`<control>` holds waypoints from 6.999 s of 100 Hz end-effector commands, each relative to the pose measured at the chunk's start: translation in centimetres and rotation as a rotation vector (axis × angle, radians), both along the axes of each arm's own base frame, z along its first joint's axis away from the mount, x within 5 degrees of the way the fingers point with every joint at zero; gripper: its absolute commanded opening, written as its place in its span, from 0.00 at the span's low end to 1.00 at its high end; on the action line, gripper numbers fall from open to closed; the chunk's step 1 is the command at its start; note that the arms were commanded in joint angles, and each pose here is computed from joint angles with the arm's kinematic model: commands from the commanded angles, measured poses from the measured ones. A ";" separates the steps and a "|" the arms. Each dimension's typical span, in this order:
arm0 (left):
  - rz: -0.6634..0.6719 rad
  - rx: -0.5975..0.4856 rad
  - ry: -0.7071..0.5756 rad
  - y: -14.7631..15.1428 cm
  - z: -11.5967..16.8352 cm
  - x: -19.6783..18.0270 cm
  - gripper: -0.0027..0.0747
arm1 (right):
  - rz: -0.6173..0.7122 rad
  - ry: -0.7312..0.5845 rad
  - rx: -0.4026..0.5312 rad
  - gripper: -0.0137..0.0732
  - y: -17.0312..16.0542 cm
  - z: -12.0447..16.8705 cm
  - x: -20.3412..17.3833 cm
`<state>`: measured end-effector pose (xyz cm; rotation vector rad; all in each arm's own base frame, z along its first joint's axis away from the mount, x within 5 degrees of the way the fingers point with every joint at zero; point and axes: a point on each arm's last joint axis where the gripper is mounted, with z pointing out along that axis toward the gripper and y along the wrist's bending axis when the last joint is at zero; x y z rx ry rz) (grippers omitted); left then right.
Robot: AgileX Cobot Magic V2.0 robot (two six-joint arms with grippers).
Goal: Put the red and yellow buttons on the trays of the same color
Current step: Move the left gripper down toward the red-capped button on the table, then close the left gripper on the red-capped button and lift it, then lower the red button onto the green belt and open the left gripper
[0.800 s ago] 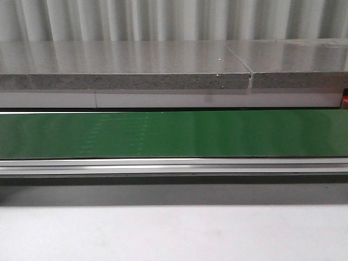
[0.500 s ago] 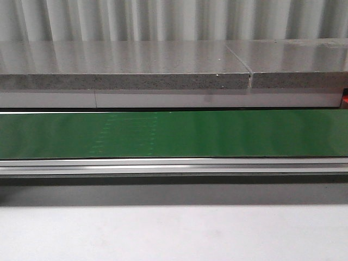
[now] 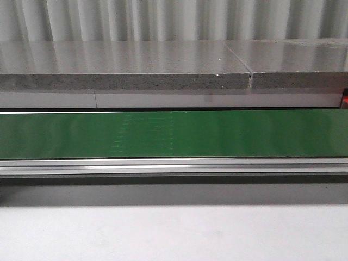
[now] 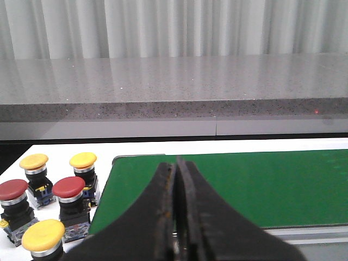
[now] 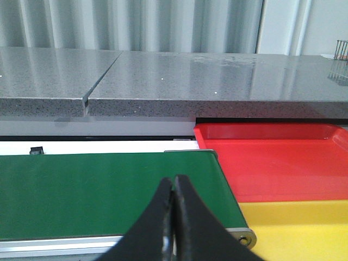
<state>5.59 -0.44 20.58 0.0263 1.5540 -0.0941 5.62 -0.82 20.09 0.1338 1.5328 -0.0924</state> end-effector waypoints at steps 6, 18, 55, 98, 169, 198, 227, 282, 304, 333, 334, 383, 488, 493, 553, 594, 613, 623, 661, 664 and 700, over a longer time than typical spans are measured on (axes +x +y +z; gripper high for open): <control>0.003 -0.021 -0.077 0.0 -0.2 -0.2 0.01 | -0.005 -0.102 -0.015 0.09 0.0 1.0 -0.2; -0.003 -0.016 -0.017 0.0 1.3 -0.5 0.01 | -0.005 -0.102 -0.015 0.09 0.0 1.0 -0.2; -0.017 0.002 0.182 -0.2 8.0 -0.2 0.01 | -0.005 -0.102 -0.015 0.09 0.0 1.0 -0.2; -0.014 0.035 0.414 -0.5 11.1 4.9 0.01 | -0.005 -0.102 -0.015 0.09 0.0 1.0 -0.2; 0.064 -0.032 0.709 0.1 13.1 12.7 0.70 | -0.005 -0.102 -0.015 0.09 0.0 1.0 -0.2; 0.293 -0.189 0.975 4.7 12.5 12.9 0.70 | -0.005 -0.102 -0.015 0.09 0.0 1.0 -0.2; 0.424 -0.304 1.195 8.2 9.8 13.2 0.62 | -0.005 -0.102 -0.015 0.09 0.0 1.0 -0.2; 0.425 -0.402 1.504 10.7 3.1 16.6 0.62 | -0.005 -0.102 -0.015 0.09 0.0 1.0 -0.2; 0.432 -0.400 1.504 11.4 1.4 17.9 0.62 | -0.005 -0.102 -0.015 0.09 0.0 1.0 -0.2; 0.444 -0.390 1.427 11.9 1.2 19.0 0.54 | -0.005 -0.102 -0.015 0.09 0.0 1.0 -0.2; 0.444 -0.390 1.430 11.9 1.2 19.0 0.54 | -0.005 -0.102 -0.015 0.09 0.0 1.0 -0.2; 0.432 -0.363 1.415 11.9 2.4 18.8 0.23 | -0.005 -0.102 -0.015 0.09 0.0 1.0 -0.2; 0.138 -0.093 1.307 4.5 12.7 24.9 0.23 | -0.005 -0.102 -0.015 0.09 0.0 1.0 -0.2; 0.123 -0.082 1.315 4.1 12.5 25.6 0.23 | -0.005 -0.102 -0.015 0.09 0.0 1.0 -0.2; 0.071 -0.080 1.341 3.2 10.5 28.9 0.63 | -0.005 -0.102 -0.015 0.09 0.0 1.0 -0.2; 0.075 -0.097 1.208 3.5 15.3 27.7 0.71 | -0.005 -0.102 -0.015 0.09 0.0 1.0 -0.2; 0.140 -0.190 1.176 6.2 16.3 25.4 0.71 | -0.005 -0.102 -0.015 0.09 0.0 1.0 -0.2; 0.201 -0.232 1.180 8.1 16.1 24.0 0.71 | -0.005 -0.102 -0.015 0.09 0.0 1.0 -0.2; 0.383 -0.401 1.327 12.7 11.3 19.5 0.71 | -0.005 -0.102 -0.015 0.09 0.0 1.0 -0.2; 0.394 -0.411 1.345 12.9 10.8 19.1 0.71 | -0.005 -0.102 -0.015 0.09 0.0 1.0 -0.2; 0.535 -0.513 1.424 16.2 8.2 15.9 0.71 | -0.005 -0.102 -0.015 0.09 0.0 1.0 -0.2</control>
